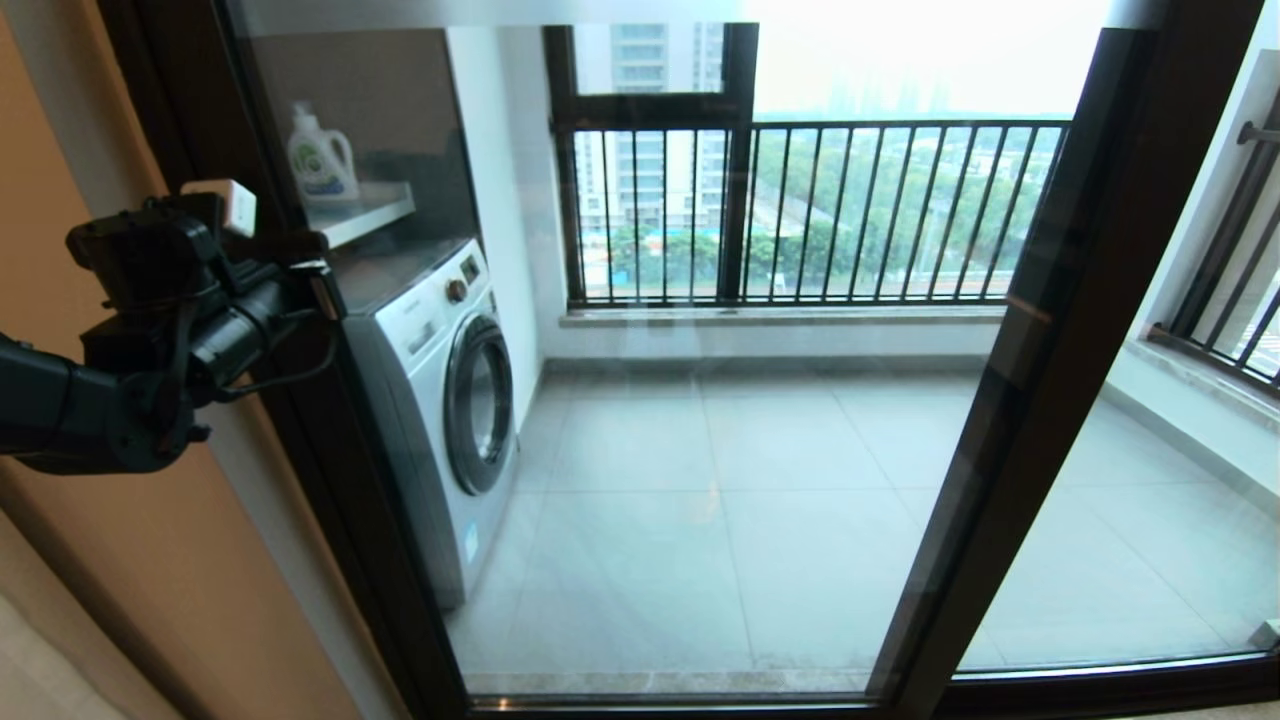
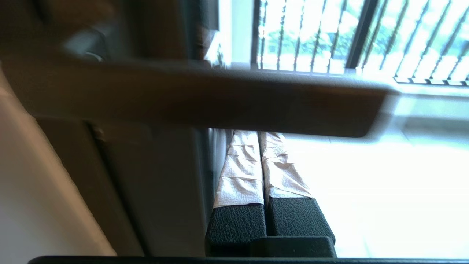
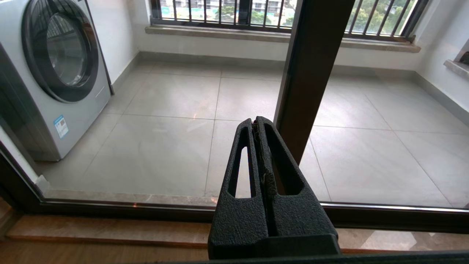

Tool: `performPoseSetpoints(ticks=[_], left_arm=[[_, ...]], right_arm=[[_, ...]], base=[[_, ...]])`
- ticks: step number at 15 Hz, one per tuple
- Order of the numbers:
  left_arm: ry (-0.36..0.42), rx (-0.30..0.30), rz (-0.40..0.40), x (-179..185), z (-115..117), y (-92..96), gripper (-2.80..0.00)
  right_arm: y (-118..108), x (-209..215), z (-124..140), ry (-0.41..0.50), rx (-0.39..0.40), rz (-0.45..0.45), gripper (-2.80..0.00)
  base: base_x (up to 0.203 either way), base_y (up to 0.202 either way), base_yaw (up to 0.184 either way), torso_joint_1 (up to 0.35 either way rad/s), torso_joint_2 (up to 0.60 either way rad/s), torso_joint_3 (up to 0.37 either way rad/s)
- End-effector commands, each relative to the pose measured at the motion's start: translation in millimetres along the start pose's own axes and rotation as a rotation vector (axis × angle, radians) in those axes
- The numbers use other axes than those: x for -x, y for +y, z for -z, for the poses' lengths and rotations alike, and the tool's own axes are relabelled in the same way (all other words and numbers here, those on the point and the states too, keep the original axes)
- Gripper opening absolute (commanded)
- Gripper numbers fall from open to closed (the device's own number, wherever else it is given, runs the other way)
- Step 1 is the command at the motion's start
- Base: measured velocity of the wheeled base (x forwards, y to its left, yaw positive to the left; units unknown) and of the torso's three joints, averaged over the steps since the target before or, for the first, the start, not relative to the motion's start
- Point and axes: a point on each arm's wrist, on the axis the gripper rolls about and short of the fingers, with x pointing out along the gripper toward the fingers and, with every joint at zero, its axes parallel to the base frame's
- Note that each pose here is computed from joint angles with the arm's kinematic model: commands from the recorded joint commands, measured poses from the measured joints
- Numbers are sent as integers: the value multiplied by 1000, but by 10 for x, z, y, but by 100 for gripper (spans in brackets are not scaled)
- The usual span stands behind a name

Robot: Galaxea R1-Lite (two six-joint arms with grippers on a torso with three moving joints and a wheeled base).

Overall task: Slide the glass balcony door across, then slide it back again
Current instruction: Close the slid door

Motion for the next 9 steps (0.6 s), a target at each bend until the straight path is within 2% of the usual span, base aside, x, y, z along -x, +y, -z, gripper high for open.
performPoseSetpoints(ticks=[1,3,9], left_arm=[[-34,3,15,13,-244,-64,-280],[-42,5,20,51,-382,-77,-280],[-1,5,20,154,-275,-66,-280]], right_arm=[[0,-2,4,3,1,-1,-280],[0,-2,4,3,1,-1,-280],[0,-2,4,3,1,-1,-280]], base=[[0,0,0,0,0,0],[0,0,0,0,0,0],[0,0,0,0,0,0]])
